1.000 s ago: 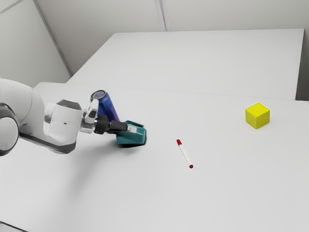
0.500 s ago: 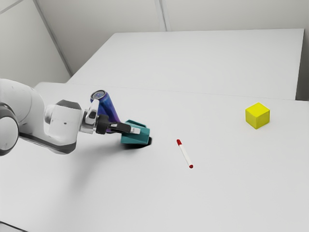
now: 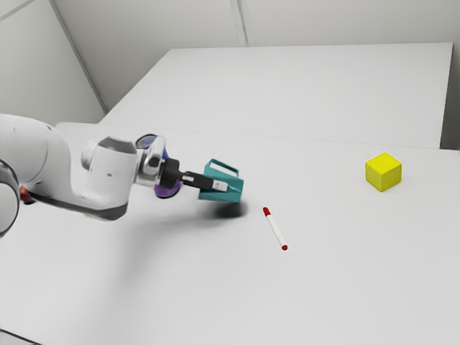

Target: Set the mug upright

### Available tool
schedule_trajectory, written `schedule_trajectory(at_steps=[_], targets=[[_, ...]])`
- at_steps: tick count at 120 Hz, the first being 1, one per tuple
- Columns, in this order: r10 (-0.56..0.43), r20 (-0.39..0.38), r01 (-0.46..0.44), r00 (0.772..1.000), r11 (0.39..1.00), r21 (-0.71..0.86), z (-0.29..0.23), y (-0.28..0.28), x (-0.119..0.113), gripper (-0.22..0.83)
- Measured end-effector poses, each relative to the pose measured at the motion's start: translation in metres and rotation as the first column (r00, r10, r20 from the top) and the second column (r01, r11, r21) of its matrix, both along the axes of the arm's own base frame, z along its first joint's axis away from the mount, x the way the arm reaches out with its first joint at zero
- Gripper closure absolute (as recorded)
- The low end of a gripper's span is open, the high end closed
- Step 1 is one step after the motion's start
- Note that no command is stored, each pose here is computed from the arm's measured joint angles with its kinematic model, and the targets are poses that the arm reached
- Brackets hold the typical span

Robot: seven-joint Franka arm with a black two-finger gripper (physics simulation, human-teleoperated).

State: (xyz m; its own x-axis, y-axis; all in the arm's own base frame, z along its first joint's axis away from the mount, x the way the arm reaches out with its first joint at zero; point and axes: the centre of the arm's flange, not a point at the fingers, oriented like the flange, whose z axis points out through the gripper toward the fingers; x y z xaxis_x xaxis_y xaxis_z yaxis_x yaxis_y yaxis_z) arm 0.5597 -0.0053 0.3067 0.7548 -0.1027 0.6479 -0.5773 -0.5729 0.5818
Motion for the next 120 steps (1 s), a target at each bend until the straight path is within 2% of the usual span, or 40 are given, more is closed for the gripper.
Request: schedule_trajectory(at_steps=[24, 51, 85, 120], targets=[[-0.142, 0.048, 0.132, 0.989, 0.974, 0.183, 0.036, -0.022, 0.015, 0.79], [-0.271, -0.022, 0.254, 0.962, 0.865, 0.434, 0.06, -0.025, 0.02, 0.79], [-0.272, -0.146, 0.305, 0.951, 0.756, 0.579, 0.059, -0.023, 0.018, 0.79], [-0.237, -0.222, 0.325, 0.946, 0.676, 0.662, 0.054, -0.025, 0.017, 0.79]])
